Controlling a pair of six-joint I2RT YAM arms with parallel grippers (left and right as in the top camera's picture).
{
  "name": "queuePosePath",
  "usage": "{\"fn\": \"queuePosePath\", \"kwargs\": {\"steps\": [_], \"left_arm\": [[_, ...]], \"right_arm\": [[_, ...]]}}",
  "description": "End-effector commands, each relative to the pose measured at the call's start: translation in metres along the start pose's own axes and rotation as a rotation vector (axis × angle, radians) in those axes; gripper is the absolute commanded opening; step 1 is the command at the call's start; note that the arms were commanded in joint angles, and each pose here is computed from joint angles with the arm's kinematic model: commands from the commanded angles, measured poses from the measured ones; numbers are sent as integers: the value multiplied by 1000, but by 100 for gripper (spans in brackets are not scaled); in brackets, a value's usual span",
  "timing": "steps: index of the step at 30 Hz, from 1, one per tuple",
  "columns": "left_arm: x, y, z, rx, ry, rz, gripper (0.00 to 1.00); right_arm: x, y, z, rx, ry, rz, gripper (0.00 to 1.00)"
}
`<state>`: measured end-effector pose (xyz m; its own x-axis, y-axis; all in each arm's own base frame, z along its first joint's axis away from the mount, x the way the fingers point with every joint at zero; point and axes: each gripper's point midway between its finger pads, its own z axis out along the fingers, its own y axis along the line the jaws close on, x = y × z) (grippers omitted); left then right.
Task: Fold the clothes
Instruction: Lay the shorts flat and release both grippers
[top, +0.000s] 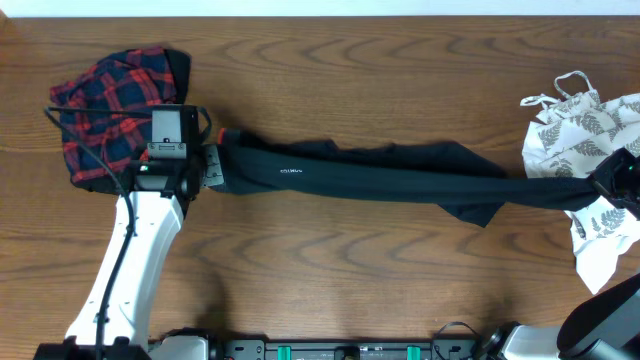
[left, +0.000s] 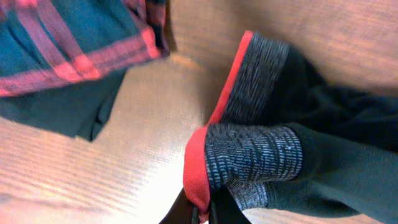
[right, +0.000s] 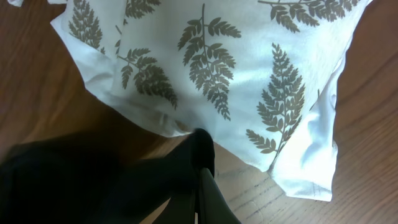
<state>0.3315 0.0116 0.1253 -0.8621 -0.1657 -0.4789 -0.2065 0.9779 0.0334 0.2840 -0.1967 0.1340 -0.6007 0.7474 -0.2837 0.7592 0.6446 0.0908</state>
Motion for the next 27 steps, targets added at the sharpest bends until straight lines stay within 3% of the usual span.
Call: {"fn": "queuePosePath", "kwargs": {"steps": [1, 11, 18, 21, 22, 24, 26, 27], "left_arm": [[13, 10, 6, -50, 57, -51, 6], [60, 20, 0, -109, 247, -128, 6], [65, 22, -2, -117, 267, -134, 6], [67, 22, -3, -120, 277, -132, 6], [67, 22, -3, -120, 277, -132, 6], [67, 23, -3, -123, 276, -132, 7], [67, 25, -3, -129, 274, -136, 7], [66, 27, -3, -136, 273, -138, 16]], "right_arm": [[0, -8, -1, 33, -19, 17, 1], [11, -14, 10, 61, 8, 17, 1], [20, -19, 9, 85, 43, 1, 4], [22, -21, 9, 91, 54, -3, 9], [23, -22, 9, 96, 55, -3, 14], [23, -25, 9, 113, 57, -3, 33], [24, -26, 8, 120, 58, -3, 38], [24, -26, 8, 119, 57, -3, 38]]}}
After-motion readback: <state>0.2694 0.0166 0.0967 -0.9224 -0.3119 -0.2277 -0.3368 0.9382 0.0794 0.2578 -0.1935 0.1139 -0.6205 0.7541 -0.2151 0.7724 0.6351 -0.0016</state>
